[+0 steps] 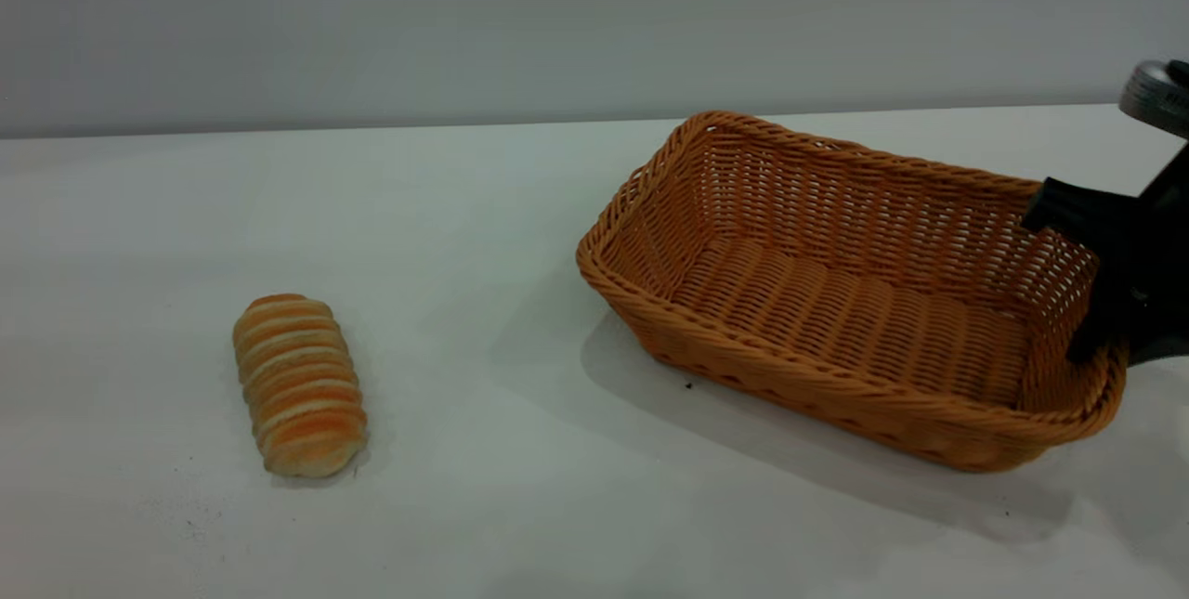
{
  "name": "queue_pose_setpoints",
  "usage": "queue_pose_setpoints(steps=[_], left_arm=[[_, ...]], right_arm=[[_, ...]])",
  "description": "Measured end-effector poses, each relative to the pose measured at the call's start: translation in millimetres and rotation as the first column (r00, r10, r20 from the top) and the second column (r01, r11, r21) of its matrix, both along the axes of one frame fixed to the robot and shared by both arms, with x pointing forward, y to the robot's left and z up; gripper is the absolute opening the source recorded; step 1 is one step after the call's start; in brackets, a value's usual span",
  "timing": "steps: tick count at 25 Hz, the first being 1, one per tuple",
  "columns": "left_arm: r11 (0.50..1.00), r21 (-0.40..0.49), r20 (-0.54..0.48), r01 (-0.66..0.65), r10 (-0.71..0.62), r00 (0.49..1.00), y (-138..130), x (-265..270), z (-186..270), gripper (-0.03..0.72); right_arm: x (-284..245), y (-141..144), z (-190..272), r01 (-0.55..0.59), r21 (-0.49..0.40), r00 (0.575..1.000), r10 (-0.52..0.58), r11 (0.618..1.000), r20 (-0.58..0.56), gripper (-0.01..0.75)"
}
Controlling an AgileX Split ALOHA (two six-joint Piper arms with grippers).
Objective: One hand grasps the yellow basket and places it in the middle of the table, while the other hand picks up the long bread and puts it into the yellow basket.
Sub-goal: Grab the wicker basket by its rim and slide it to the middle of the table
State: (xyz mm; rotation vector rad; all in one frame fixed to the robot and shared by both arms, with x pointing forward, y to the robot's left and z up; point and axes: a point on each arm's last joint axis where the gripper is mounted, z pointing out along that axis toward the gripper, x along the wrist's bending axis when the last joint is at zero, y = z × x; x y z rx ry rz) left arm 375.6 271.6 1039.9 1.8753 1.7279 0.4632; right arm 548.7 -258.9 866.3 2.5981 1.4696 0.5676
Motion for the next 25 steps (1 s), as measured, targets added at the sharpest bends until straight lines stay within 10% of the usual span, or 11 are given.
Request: queue_pose_setpoints(steps=[10,25], left_arm=[[1.000,0.000,0.000,0.001,-0.001,1.000,0.0,0.0,0.0,0.504],[1.000,0.002,-0.004,0.002,-0.002,1.000,0.0,-0.3,-0.2,0.504]], right_arm=[[22.8,28.3,25.2,-0.298,0.005,0.954,0.298,0.955,-0.009,0.100],[20.2,71.6,-2.6,-0.440,0.027,0.898,0.439,0.898,0.027,0.122]])
